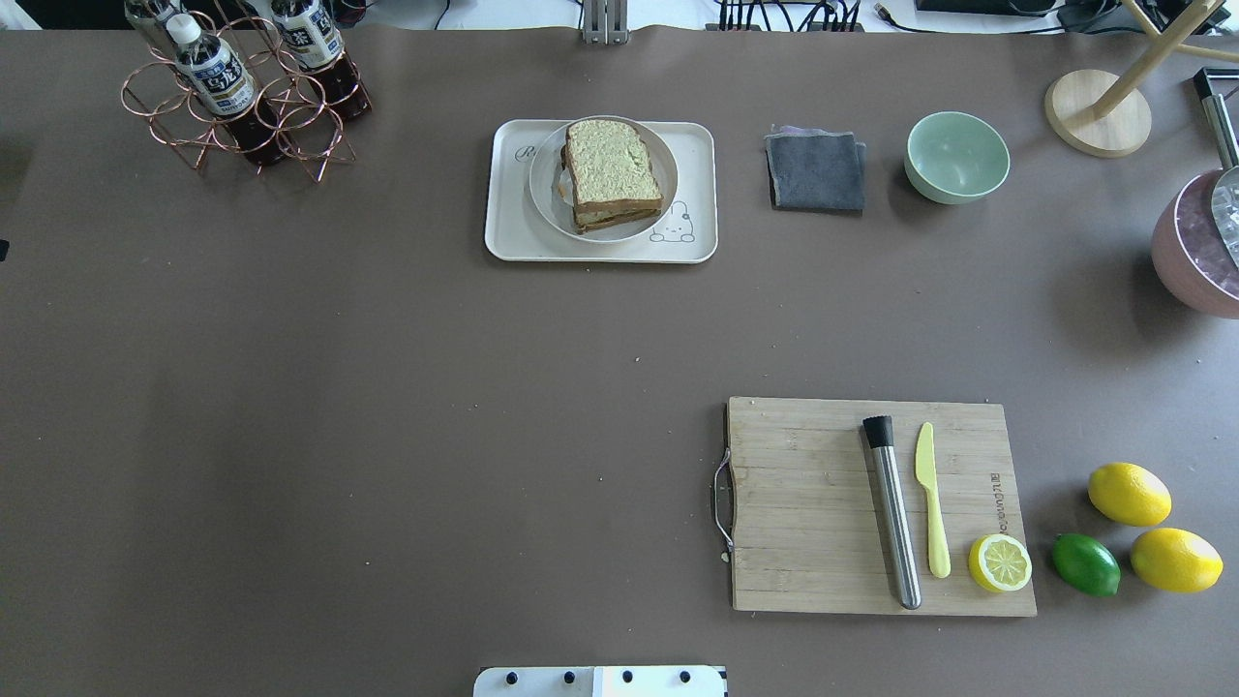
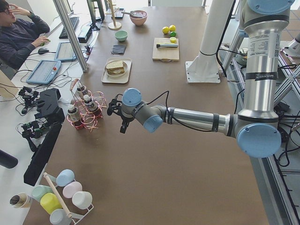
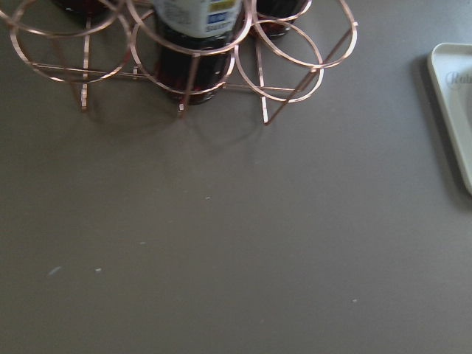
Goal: Make sandwich and place on tray
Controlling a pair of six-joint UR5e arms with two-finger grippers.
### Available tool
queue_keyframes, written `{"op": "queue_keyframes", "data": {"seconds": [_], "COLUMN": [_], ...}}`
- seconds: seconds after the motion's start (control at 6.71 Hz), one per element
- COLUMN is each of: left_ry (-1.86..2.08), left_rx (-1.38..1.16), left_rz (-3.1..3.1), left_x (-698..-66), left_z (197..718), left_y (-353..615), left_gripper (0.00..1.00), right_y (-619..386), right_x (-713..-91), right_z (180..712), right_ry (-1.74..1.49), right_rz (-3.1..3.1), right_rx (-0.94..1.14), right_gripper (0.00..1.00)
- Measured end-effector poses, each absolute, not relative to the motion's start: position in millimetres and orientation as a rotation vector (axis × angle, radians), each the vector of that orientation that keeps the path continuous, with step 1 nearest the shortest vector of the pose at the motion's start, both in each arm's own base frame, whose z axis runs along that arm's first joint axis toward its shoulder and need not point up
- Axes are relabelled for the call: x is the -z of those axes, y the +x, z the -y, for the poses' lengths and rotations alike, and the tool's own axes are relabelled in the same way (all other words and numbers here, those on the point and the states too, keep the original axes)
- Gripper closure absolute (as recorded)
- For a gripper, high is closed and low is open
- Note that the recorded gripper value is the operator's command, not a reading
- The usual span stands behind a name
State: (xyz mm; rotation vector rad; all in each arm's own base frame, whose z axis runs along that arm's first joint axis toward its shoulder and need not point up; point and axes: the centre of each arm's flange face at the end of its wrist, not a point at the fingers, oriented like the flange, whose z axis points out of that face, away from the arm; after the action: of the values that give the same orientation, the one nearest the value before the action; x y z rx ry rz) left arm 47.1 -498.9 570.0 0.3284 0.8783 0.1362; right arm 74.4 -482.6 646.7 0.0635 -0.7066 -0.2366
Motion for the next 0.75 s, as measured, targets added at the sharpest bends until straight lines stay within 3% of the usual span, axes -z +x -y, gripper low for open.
{"op": "queue_keyframes", "data": {"seconds": [0.75], "left_ry": [0.23], "left_rx": [-0.219], "left_rz": [-0.751], "left_x": [-610], "left_z": [491], "left_y": [-90], "left_gripper": [0.02], "right_y": [74], "right_x": [-653], "right_z": [481], "right_ry": [0.05], "right_rz": [0.715], "right_rx": [0.231], "right_gripper": [0.0]}}
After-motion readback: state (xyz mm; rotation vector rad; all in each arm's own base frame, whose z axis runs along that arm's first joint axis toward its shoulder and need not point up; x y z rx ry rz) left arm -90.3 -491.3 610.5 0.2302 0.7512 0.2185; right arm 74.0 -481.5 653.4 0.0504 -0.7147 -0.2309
